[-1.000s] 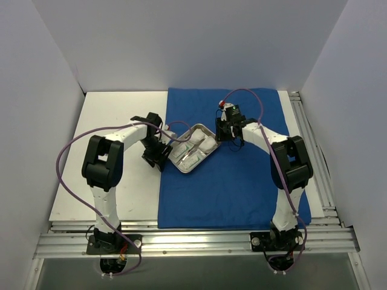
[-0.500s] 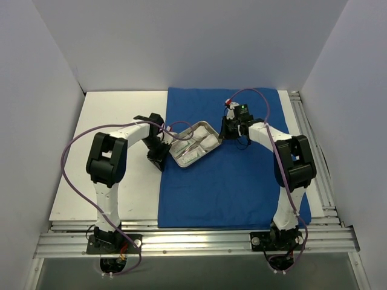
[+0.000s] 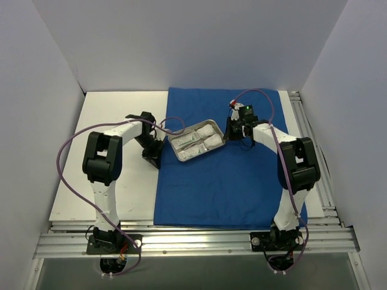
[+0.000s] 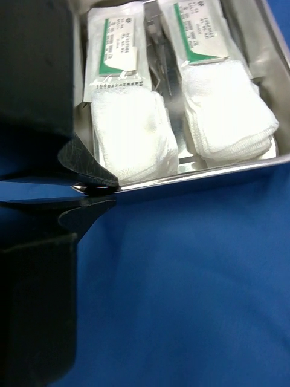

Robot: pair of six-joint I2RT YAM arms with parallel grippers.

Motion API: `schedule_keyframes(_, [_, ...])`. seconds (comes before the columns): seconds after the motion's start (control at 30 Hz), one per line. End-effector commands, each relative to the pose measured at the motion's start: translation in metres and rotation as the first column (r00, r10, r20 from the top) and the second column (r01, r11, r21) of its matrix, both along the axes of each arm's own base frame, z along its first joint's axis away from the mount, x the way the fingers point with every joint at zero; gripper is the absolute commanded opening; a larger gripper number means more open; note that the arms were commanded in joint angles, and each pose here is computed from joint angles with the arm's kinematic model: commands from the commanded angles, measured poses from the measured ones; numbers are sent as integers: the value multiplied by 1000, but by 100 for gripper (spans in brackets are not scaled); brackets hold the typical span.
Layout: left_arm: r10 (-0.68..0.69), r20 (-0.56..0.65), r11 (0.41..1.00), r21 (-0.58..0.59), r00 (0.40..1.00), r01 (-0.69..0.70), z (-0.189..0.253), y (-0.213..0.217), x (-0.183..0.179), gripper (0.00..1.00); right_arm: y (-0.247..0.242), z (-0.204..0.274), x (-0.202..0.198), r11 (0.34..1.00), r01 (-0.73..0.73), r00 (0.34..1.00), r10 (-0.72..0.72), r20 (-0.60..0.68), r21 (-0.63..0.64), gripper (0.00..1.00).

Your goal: Prepare the surgical pack

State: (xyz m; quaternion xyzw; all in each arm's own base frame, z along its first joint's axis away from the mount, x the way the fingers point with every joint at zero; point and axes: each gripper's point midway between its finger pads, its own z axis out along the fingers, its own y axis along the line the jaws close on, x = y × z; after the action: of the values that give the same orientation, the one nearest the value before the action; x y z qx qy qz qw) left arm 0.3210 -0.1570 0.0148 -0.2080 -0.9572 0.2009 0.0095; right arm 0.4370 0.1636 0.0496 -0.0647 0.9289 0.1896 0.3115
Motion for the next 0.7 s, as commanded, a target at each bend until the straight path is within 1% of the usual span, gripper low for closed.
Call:
schedule_keyframes(0.0, [65,212,993,85,975,-85,-8,43,69,2,-35,17,-10,994,59,998,-59,2,-96,0])
schedule_keyframes(0.13, [124,227,982,112,966,-152,-3,77,90,2,-42,17,-22,991,37,999,-38,-7,-127,0])
schedule_keyframes(0.23, [154,278,971,134,948,-197,5,102,110,2,-42,19,-28,990,19,1000,-21,-11,-140,0])
schedule_keyframes(0.3, [164,297,959,175,941,-222,5,125,121,2,-40,18,-31,990,-5,1000,3,-15,-143,0])
schedule_keyframes(0.37, [169,321,946,211,932,-244,14,142,133,2,-33,18,-36,988,-42,999,39,-24,-148,0])
schedule_keyframes(0.4, [187,319,937,227,929,-267,12,160,137,2,-31,15,-37,987,-51,998,47,-33,-153,0])
schedule_keyframes(0.47, [193,352,925,246,916,-289,20,176,148,2,-25,13,-40,985,-70,997,65,-38,-157,0])
schedule_keyframes(0.53, [189,364,903,302,912,-307,19,197,152,2,-18,13,-39,986,-77,997,73,-33,-145,0])
schedule_keyframes(0.57, [183,386,896,312,904,-315,25,203,159,2,-13,13,-39,987,-87,996,83,-30,-138,0])
schedule_keyframes(0.6, [177,389,878,353,904,-324,24,213,160,2,-8,12,-39,988,-88,996,85,-32,-129,0])
schedule_keyframes(0.67, [166,415,866,373,894,-334,27,224,167,2,5,13,-39,988,-101,995,99,-20,-119,0])
